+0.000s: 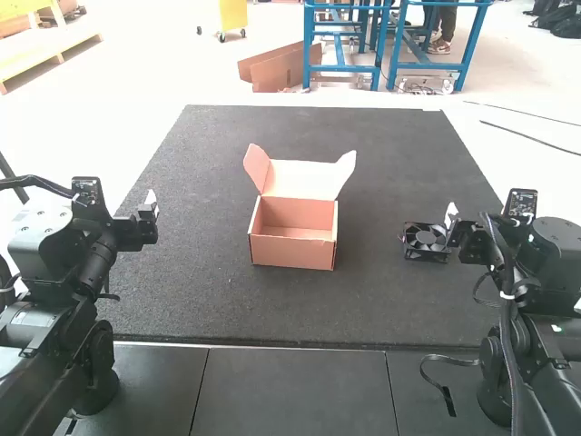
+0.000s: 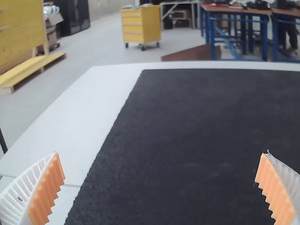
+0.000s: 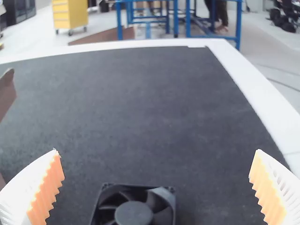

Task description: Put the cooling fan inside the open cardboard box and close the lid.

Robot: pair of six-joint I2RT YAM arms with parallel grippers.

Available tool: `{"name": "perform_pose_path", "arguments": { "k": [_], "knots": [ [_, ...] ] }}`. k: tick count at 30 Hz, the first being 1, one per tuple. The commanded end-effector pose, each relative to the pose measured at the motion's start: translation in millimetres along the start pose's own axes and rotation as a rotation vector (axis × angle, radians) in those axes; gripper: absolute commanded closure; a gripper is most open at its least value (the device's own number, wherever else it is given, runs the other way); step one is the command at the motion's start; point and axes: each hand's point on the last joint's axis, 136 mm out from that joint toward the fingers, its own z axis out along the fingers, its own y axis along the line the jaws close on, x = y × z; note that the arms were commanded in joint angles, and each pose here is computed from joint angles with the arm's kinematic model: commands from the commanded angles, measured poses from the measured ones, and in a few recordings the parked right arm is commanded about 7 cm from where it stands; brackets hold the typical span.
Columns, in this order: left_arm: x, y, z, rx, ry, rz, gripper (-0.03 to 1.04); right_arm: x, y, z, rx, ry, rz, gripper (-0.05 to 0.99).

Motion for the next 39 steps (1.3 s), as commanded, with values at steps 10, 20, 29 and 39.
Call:
{"name": "perform_pose_path", "arguments": {
  "k": [10, 20, 29, 39],
  "knots": [
    [-1, -1.7, 0, 0.011, -0.011, -0.004, 0.04, 3, -2, 0, 0.013, 0.006, 0.001, 0.02],
    [-1, -1.7, 0, 0.011, -0.011, -0.005, 0.04, 3, -2, 0, 0.013, 0.008, 0.004, 0.02],
    [-2, -1.8, 0, 0.012, -0.016, -0.008, 0.04, 2, -2, 0, 0.013, 0.003, 0.01, 0.02],
    [-20, -0.7, -1, 0.009, -0.09, -0.029, 0.04, -10, -4, 0, 0.022, -0.049, 0.049, 0.02]
  ]
}}
